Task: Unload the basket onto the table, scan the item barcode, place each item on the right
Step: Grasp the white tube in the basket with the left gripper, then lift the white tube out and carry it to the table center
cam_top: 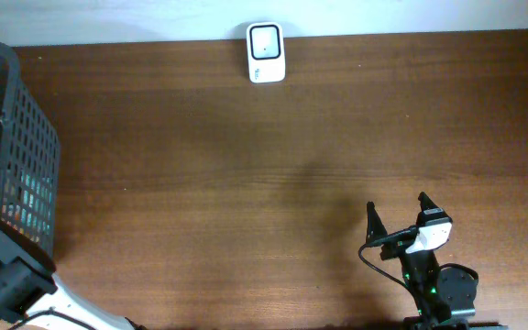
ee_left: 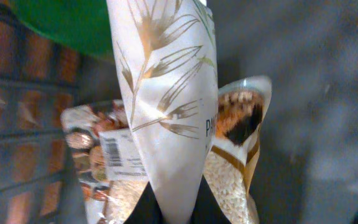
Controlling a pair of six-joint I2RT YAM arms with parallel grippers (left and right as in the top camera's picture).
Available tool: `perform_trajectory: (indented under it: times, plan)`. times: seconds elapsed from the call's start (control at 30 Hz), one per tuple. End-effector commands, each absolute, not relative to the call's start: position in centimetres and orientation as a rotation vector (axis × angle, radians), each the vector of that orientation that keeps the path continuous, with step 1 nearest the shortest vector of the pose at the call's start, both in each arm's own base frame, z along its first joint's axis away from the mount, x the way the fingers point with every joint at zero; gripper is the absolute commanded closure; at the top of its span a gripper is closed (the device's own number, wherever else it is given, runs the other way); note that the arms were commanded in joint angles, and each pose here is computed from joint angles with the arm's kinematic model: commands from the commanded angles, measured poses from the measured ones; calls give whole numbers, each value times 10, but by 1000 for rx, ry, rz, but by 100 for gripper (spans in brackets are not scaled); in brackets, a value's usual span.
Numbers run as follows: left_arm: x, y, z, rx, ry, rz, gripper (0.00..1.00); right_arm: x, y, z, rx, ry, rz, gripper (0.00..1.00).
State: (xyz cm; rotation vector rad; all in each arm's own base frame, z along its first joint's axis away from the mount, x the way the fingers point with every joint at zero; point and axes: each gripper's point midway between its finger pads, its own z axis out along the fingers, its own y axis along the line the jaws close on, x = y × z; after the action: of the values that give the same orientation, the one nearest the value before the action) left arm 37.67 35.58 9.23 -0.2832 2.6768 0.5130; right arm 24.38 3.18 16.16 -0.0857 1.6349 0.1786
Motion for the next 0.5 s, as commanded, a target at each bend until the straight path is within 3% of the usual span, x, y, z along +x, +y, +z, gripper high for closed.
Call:
perform_trajectory:
  times: [0.0,0.23,0.47]
  plan:
    - [402,343,200,-282,2392,552,100,244,33,159,-84,1639,182,2]
    - [424,299,313,-130,2090,563,100,244,33,159,-84,1639,182,2]
    - [408,233,434,-80,1782,574,100,244,33,159,-84,1639,182,2]
